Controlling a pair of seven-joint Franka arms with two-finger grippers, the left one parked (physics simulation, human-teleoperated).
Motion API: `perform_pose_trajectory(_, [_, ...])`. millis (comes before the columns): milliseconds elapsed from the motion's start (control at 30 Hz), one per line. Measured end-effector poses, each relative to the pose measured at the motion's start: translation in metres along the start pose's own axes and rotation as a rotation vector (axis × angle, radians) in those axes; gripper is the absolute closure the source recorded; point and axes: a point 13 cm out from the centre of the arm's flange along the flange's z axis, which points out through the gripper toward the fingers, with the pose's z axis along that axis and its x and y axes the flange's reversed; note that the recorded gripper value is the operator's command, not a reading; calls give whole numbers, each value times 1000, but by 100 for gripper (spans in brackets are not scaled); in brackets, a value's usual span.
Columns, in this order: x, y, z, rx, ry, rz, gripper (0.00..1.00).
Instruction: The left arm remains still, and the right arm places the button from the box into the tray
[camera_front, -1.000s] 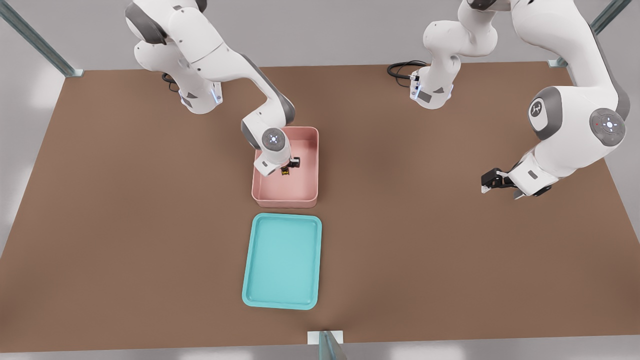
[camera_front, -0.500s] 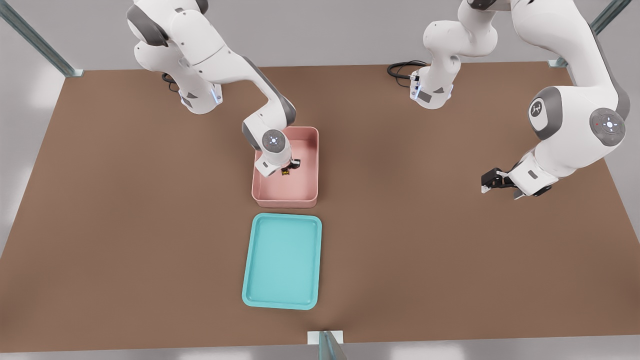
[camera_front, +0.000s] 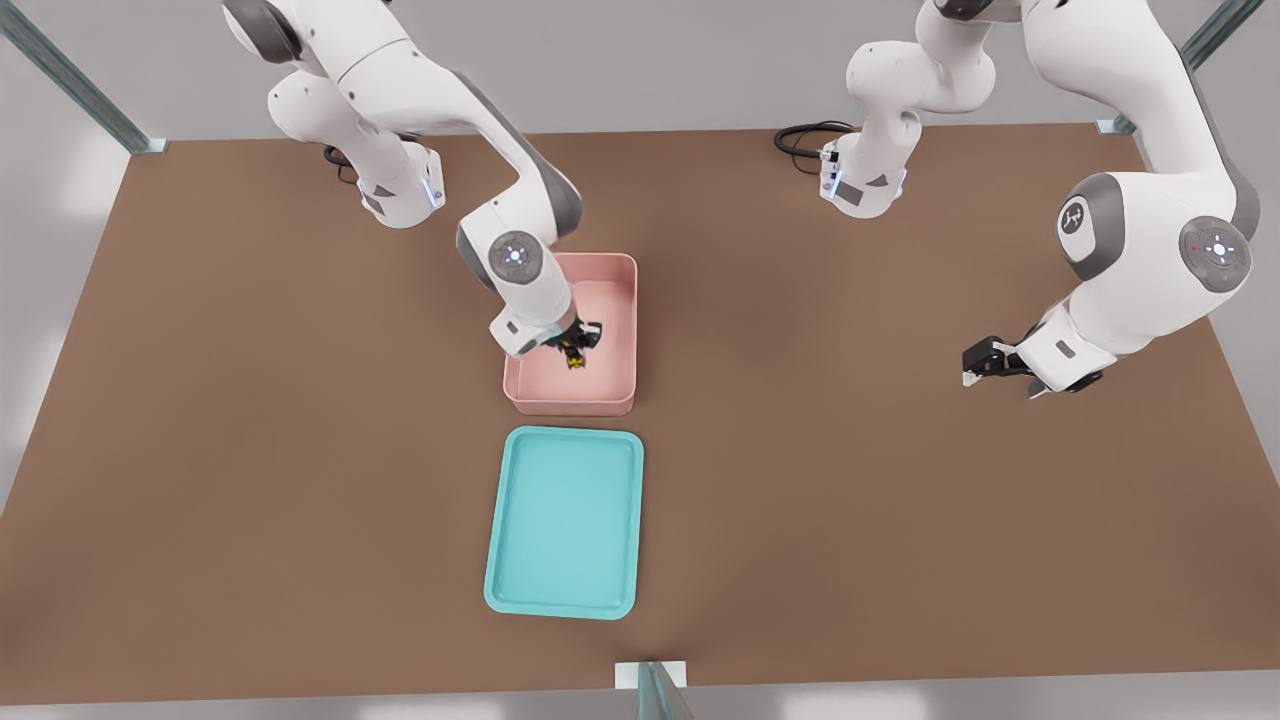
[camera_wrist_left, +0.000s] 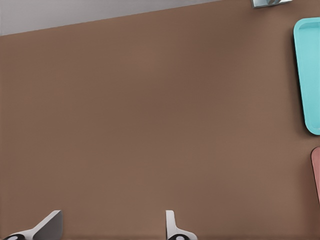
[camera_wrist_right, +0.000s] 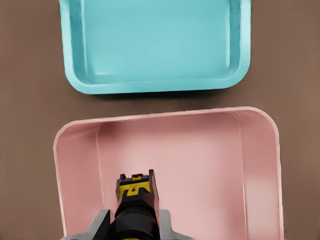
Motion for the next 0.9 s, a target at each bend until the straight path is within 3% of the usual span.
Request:
perform_pose_trajectory(467, [-154, -19, -36, -37, 45, 22, 61])
perform_pose_trajectory(900, [-238, -41, 50, -22, 6, -135, 61])
